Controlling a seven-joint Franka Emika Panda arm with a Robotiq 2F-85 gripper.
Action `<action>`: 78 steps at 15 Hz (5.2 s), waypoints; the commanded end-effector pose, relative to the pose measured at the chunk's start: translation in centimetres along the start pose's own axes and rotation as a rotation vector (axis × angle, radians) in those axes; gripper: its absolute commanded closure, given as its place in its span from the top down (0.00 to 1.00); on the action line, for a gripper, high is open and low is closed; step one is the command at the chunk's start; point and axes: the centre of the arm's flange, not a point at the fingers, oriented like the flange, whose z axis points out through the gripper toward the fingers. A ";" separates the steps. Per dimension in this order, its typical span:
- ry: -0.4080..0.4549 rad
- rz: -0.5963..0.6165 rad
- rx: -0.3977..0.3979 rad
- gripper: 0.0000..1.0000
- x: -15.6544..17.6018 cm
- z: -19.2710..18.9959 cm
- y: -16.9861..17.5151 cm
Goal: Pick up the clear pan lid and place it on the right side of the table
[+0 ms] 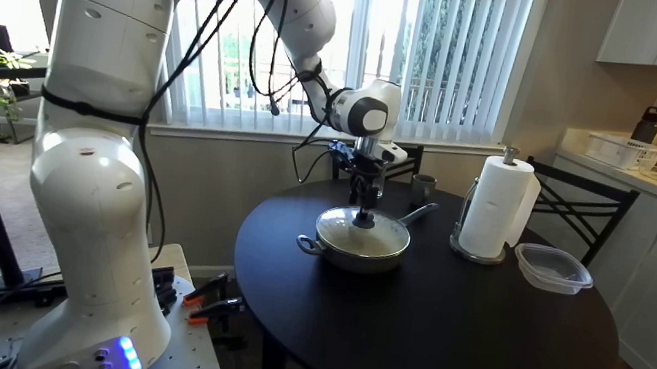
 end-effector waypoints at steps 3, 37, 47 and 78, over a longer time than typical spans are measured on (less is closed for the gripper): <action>-0.044 0.055 0.046 1.00 1.4 0.2 0.0; -0.017 0.096 0.022 0.34 4.0 1.7 -1.0; 0.044 0.119 0.021 0.34 3.7 -4.0 1.7; 0.014 0.031 -0.018 1.00 1.1 1.1 -0.7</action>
